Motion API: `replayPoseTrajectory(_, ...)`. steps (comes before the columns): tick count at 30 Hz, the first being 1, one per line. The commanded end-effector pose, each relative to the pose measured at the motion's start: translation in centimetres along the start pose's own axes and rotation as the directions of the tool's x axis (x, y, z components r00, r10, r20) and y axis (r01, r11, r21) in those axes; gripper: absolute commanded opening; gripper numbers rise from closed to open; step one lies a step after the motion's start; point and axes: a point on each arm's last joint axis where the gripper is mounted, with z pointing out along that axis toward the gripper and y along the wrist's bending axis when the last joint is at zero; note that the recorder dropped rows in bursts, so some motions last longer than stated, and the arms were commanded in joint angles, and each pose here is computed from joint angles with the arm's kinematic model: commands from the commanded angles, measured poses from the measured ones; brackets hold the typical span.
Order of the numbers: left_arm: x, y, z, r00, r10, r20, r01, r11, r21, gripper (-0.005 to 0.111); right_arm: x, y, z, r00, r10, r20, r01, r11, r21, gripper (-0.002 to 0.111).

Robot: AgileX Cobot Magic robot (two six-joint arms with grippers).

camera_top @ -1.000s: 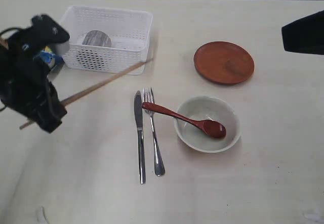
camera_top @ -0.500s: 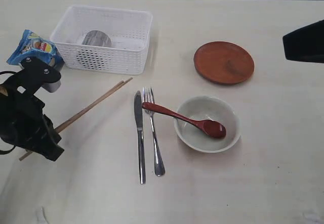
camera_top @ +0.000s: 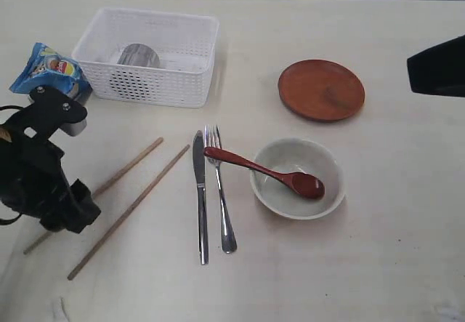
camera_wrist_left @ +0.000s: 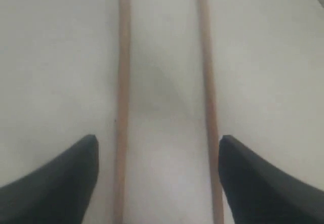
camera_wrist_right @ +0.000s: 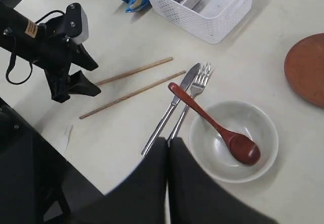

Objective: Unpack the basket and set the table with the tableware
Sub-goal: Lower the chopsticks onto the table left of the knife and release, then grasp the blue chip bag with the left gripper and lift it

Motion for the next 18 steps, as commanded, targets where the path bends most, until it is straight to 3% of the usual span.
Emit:
replayPoseTrajectory(1, -1.3, 0.7, -1.1, 0.996, -0.085, 0.010, 0.085, 0.994, -0.071, 0.062, 0.1, -0.1, -0.2, 1.000, 0.002, 0.004, -0.002, 1.000, 0.007, 0.000)
replayPoseTrajectory(4, -1.8, 2.4, -2.2, 0.979, -0.204, 0.005, 0.203, 0.968, -0.146, 0.062, 0.1, -0.1, -0.2, 1.000, 0.002, 0.004, -0.002, 1.000, 0.007, 0.000)
replayPoseTrajectory(8, -2.2, 5.7, -3.9, 0.924, -0.370, 0.092, 0.381, 0.906, -0.184, 0.062, 0.1, -0.1, -0.2, 1.000, -0.004, 0.004, 0.004, 1.000, 0.007, 0.000)
replayPoseTrajectory(11, -2.3, 8.2, -4.9, 0.854, -0.471, 0.220, 0.509, 0.842, -0.177, 0.062, 0.1, -0.1, -0.2, 1.000, -0.006, 0.004, 0.006, 1.000, 0.007, 0.000)
replayPoseTrajectory(15, -2.0, 11.4, -5.2, 0.708, -0.594, 0.381, 0.677, 0.724, -0.130, 0.062, 0.1, -0.1, -0.2, 1.000, -0.016, 0.004, 0.016, 1.000, 0.007, 0.000)
replayPoseTrajectory(18, -2.2, 13.0, -4.4, 0.653, -0.620, 0.435, 0.722, 0.683, -0.110, 0.062, 0.1, -0.1, -0.2, 1.000, -0.026, 0.004, 0.026, 1.000, 0.009, 0.000)
